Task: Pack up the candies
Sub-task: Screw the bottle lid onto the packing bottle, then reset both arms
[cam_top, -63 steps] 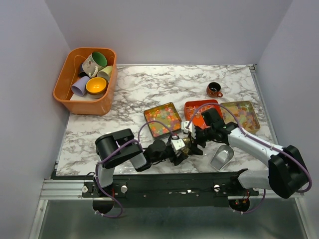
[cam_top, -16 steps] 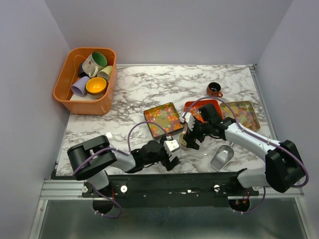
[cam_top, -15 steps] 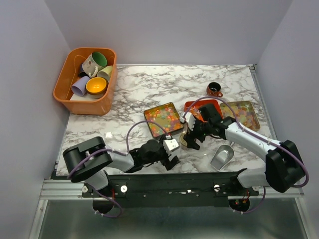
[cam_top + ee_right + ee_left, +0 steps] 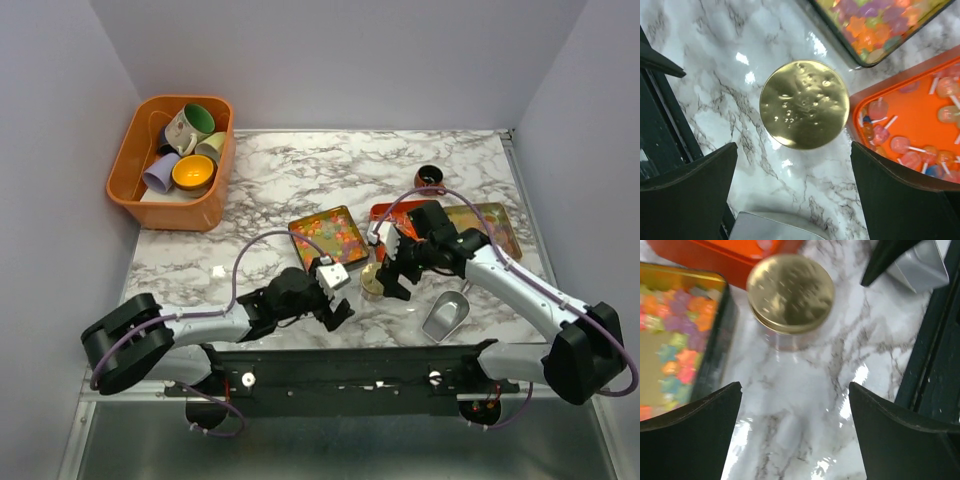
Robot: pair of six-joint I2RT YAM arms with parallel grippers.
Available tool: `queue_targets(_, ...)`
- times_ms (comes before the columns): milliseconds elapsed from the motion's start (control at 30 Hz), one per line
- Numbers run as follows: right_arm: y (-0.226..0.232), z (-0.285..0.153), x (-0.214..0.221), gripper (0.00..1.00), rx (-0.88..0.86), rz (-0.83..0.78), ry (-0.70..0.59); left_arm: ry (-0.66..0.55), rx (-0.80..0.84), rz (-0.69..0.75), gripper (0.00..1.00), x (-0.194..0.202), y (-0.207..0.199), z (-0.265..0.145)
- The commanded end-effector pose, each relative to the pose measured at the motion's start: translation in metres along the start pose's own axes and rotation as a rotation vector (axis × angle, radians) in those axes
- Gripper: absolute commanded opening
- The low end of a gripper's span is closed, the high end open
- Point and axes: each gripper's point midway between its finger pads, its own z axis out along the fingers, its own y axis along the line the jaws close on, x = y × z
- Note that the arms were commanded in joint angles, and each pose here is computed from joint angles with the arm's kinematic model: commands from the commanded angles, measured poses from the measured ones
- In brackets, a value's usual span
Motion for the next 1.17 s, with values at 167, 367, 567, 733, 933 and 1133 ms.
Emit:
queue_targets(167, -0.050, -0.088, -0.079, 1.00, 0.296, 0.270, -0.266, 0.044, -0.365, -0.031, 0.99, -0.093, 0.119, -0.046)
queue_targets(367, -0.107, -0.137, -0.063, 1.00, 0.652, 0.454, -0.290, -0.033, -0.665, -0.087, 0.99, -0.147, 0.227, -0.105)
queue_targets(567, -0.121, -0.180, -0.042, 1.00, 0.886, 0.493, -0.269, -0.147, -0.841, -0.077, 0.99, -0.176, 0.273, -0.157)
queue_targets(733, -0.111, -0.199, -0.023, 1.00, 0.969, 0.472, -0.272, -0.125, -0.855, -0.096, 0.99, -0.163, 0.273, -0.174)
queue_targets(933, -0.114, -0.216, -0.004, 1.00, 1.030, 0.519, -0.283, -0.119, -0.839, -0.152, 0.99, -0.141, 0.262, -0.177)
queue_targets(1133, -0.110, -0.222, -0.001, 1.00, 1.019, 0.536, -0.301, -0.115, -0.784, -0.127, 0.99, -0.138, 0.252, -0.173)
